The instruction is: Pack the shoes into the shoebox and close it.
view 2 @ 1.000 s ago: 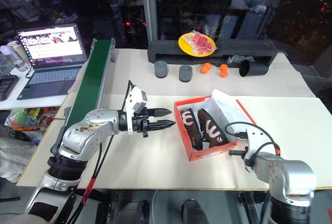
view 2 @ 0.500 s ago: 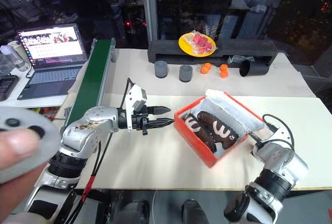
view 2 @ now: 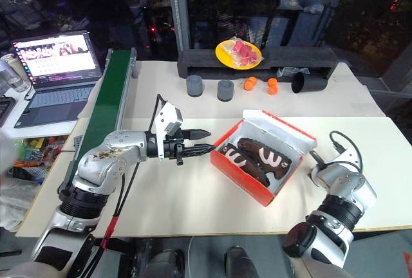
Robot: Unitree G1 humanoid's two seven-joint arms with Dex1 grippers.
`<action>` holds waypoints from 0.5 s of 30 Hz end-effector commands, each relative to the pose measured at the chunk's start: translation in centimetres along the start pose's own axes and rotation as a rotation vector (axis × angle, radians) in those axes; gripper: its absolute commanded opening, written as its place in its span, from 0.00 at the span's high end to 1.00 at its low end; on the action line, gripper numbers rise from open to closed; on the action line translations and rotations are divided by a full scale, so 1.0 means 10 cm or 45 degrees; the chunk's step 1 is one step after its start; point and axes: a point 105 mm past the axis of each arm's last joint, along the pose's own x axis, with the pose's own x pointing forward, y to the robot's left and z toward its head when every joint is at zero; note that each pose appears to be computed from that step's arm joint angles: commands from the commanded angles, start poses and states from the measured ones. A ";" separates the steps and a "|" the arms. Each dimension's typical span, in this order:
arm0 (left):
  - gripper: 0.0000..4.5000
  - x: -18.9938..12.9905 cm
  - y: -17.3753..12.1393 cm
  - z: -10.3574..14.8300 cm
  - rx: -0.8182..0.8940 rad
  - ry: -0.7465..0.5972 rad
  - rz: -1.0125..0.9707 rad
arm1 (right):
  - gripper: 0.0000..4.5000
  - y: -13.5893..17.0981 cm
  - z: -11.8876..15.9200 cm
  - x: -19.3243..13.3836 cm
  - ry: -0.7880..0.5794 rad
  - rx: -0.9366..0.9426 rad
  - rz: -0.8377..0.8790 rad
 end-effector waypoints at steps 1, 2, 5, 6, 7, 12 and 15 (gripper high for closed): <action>0.48 -0.05 0.03 0.12 0.056 -0.029 0.026 | 0.99 0.26 -0.02 -0.20 -0.005 -0.094 0.117; 0.48 -0.05 0.04 0.12 0.056 -0.026 0.030 | 0.99 0.30 -0.06 -0.24 0.011 -0.120 0.133; 0.48 -0.06 0.06 0.11 0.059 -0.019 0.038 | 0.99 0.42 -0.22 -0.36 0.055 -0.201 0.174; 0.48 -0.06 0.07 0.11 0.061 -0.017 0.041 | 0.99 0.47 -0.28 -0.41 0.073 -0.221 0.195; 0.48 -0.06 0.08 0.11 0.062 -0.016 0.045 | 0.99 0.50 -0.32 -0.44 0.085 -0.243 0.207; 0.48 -0.05 0.08 0.11 0.062 -0.010 0.044 | 0.99 0.71 -0.58 -0.61 0.165 -0.345 0.291; 0.48 -0.05 0.08 0.11 0.066 -0.009 0.046 | 0.99 0.84 -0.72 -0.68 0.193 -0.382 0.347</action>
